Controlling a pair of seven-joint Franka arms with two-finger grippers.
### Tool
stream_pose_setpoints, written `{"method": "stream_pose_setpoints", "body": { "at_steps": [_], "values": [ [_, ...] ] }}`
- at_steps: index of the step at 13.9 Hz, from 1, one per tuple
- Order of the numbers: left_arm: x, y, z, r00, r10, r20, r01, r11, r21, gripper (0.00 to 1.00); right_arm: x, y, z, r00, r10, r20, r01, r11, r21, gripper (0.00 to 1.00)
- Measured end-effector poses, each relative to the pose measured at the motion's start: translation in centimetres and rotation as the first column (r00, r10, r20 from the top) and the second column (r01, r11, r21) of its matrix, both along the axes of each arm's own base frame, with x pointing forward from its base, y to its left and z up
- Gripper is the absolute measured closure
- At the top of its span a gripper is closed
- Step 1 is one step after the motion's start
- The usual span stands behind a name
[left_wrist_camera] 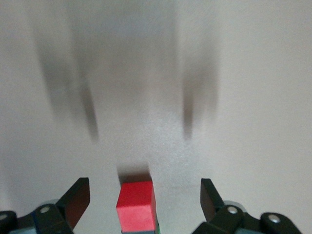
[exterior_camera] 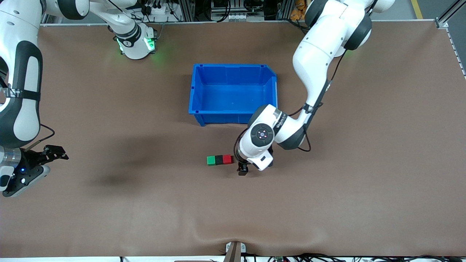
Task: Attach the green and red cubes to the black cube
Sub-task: 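Open the left gripper and lift it away from the cubes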
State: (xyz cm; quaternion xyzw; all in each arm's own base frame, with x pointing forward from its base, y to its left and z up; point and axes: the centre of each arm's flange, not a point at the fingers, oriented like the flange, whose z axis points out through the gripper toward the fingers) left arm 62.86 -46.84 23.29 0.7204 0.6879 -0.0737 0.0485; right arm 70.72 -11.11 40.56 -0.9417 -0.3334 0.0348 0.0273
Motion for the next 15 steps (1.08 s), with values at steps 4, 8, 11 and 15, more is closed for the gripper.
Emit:
{"method": "stream_pose_setpoints", "body": {
  "at_steps": [4, 8, 11, 15],
  "values": [
    [0.9, 3.5, 4.9, 0.986, -0.162, -0.029, 0.164, 0.982, 0.095, 0.00, -0.5, 0.2, 2.3, 0.996, -0.084, 0.008, 0.084, 0.996, 0.003, 0.00],
    [1.1, 7.0, 11.2, 0.940, -0.336, -0.062, 0.342, 0.923, 0.178, 0.00, -2.8, 1.6, 7.0, 0.984, -0.177, 0.016, 0.177, 0.984, 0.026, 0.00],
    [0.9, 8.7, 16.5, 0.874, -0.482, -0.058, 0.485, 0.858, 0.170, 0.00, -5.6, 3.0, 10.5, 0.965, -0.261, 0.014, 0.260, 0.965, 0.033, 0.00],
    [1.1, 14.1, 23.0, 0.816, -0.573, -0.076, 0.577, 0.801, 0.160, 0.00, -9.5, 5.1, 15.2, 0.930, -0.367, 0.018, 0.366, 0.930, 0.018, 0.00]
  ]
}}
